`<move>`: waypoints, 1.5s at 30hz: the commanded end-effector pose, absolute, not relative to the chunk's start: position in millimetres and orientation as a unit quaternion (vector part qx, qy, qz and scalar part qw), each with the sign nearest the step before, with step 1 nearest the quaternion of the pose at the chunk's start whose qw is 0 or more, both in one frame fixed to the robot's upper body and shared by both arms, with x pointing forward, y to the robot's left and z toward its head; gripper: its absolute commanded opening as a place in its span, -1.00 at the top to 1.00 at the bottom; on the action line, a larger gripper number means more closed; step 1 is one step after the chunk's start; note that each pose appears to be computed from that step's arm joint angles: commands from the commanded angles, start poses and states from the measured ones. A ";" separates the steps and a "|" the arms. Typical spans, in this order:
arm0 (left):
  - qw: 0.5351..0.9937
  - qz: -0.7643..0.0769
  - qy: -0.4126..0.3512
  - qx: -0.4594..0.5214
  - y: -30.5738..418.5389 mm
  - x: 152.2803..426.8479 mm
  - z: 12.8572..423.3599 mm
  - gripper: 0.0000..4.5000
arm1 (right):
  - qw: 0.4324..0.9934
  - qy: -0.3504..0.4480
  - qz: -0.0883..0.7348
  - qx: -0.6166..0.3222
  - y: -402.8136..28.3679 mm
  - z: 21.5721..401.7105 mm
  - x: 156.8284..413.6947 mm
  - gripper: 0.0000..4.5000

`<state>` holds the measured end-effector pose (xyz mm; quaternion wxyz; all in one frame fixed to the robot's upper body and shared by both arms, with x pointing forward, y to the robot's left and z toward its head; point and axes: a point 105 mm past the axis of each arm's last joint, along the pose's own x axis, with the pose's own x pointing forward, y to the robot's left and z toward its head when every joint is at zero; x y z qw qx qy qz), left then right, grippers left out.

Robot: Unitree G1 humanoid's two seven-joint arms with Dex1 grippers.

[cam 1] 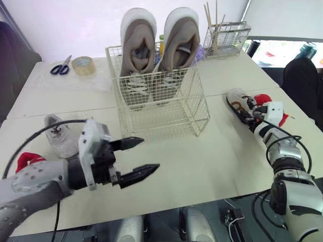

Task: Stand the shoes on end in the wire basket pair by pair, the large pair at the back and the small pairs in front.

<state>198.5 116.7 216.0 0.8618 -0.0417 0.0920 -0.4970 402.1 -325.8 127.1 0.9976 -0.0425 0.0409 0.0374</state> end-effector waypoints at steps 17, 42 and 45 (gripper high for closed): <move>0.877 -0.458 0.127 -0.068 207.4 216.2 262.9 -1.00 | 0.690 -0.130 0.584 -0.408 -161.0 390.3 237.5 0.41; 0.710 -0.675 0.175 -0.102 123.3 213.4 256.7 -1.00 | 0.342 -0.219 0.742 -0.534 -51.1 333.8 248.1 0.41; 0.701 -0.679 0.200 -0.090 118.1 218.8 245.9 -1.00 | 0.336 -0.223 0.745 -0.531 -48.7 334.1 245.4 0.41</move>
